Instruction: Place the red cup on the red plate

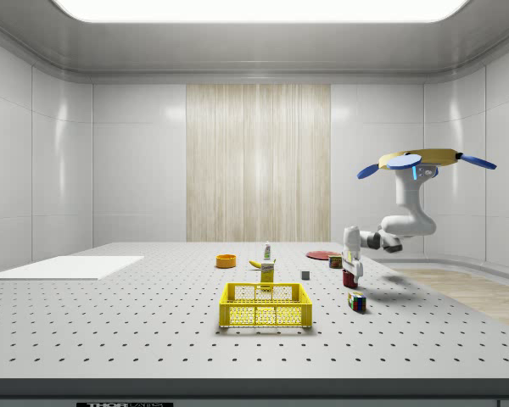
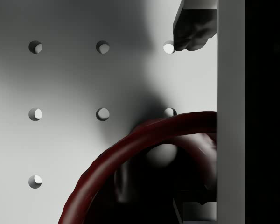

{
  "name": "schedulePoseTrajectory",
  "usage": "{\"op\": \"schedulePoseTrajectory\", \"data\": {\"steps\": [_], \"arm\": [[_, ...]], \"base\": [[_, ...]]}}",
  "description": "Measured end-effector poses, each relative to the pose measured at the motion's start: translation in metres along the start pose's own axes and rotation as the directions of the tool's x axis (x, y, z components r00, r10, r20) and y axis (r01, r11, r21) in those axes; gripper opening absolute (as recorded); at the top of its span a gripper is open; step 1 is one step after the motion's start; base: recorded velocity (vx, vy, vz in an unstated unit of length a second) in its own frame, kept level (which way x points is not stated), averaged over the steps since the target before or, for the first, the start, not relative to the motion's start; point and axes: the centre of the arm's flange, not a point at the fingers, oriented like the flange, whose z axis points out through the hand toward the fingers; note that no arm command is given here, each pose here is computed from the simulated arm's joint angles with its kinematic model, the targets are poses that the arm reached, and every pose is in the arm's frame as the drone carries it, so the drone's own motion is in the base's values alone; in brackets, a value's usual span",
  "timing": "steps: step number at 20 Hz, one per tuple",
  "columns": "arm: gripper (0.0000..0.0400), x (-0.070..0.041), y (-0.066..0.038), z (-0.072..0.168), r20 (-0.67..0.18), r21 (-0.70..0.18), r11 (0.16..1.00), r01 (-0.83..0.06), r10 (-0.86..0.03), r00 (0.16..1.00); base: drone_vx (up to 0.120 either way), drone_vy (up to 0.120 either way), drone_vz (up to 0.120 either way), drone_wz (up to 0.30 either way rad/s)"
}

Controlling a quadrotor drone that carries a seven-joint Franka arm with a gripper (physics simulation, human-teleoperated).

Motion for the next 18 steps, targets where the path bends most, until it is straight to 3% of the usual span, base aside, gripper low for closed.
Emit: {"op": "schedulePoseTrajectory", "data": {"steps": [3, 6, 9, 10, 13, 15, 18], "arm": [[0.0211, 0.0, 0.0, 0.001, 0.0, 0.0, 1.0, 0.0, 0.0, 1.0], [0.0152, 0.0, 0.0, 0.002, 0.0, 0.0, 1.0, 0.0, 0.0, 1.0], [0.014, 0.003, 0.001, 0.002, -0.001, 0.0, 1.0, 0.03, -0.03, 1.0], [0.0136, 0.01, 0.007, 0.003, 0.007, 0.009, 1.0, 0.022, -0.022, 1.0], [0.0127, 0.013, 0.016, 0.002, 0.006, 0.027, 0.999, 0.033, -0.033, 0.999], [0.0147, 0.008, 0.012, 0.002, -0.001, 0.02, 1.0, 0.022, -0.022, 1.0], [0.0126, 0.01, 0.011, -0.001, -0.002, 0.014, 0.999, 0.044, -0.044, 0.999]], "base": [[0.0, 0.0, 0.0, 0.0], [0.0, 0.0, 0.0, 0.0], [0.0, 0.0, 0.0, 0.0], [0.0, 0.0, 0.0, 0.0], [0.0, 0.0, 0.0, 0.0], [0.0, 0.0, 0.0, 0.0], [0.0, 0.0, 0.0, 0.0]]}}
